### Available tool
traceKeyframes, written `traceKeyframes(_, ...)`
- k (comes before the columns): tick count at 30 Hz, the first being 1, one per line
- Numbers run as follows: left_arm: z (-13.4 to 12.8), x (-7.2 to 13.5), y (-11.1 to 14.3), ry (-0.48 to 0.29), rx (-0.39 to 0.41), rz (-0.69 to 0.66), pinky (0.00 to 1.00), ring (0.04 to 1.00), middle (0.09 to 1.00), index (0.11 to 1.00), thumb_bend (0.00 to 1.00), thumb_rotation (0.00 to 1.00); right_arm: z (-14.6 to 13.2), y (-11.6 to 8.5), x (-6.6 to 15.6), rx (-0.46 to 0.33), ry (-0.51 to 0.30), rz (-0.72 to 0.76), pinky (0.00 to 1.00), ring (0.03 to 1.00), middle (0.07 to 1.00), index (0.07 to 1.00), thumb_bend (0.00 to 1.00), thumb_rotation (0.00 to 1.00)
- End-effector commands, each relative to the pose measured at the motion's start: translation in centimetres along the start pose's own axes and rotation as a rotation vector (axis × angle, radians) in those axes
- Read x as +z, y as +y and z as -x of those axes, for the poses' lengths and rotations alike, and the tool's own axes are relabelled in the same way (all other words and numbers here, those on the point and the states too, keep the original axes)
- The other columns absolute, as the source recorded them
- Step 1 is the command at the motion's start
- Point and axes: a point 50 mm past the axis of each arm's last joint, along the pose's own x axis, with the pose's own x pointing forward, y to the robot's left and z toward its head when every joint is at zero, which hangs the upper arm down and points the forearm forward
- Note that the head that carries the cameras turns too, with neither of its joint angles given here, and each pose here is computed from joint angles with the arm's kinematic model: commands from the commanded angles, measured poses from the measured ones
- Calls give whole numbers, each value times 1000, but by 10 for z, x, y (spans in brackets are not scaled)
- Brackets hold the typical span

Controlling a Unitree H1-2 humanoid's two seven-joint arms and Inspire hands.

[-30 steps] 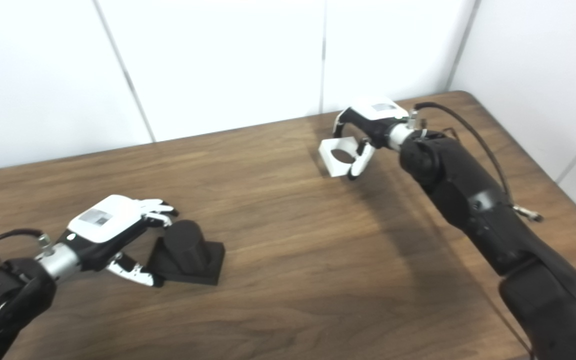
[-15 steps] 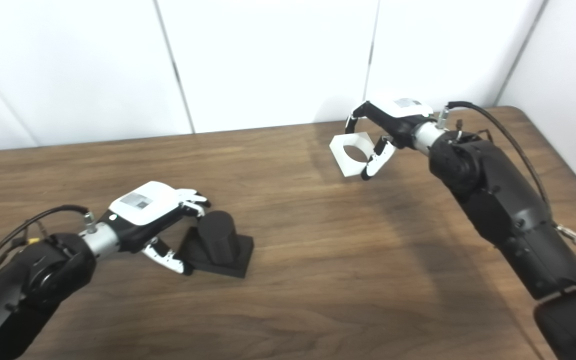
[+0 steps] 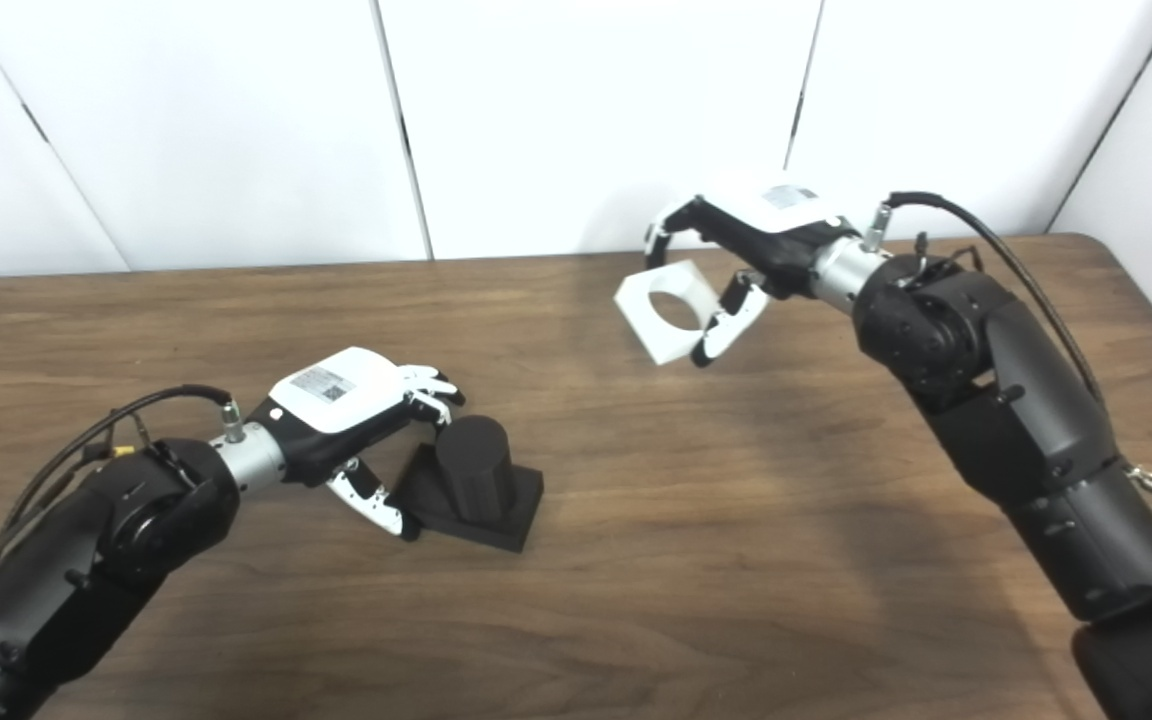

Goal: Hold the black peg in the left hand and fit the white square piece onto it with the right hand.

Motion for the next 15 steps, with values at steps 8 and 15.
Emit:
traceKeyframes(8,-8,16,-38,-10,-153,2,820,917,879,489,524,69,-6,-34,31,-67,-117,32,673,793,753,478,520,132)
traceKeyframes(15,-13,19,-38,-7,-153,2,816,917,883,488,524,70,-10,-34,47,-74,-183,18,642,788,752,478,519,131)
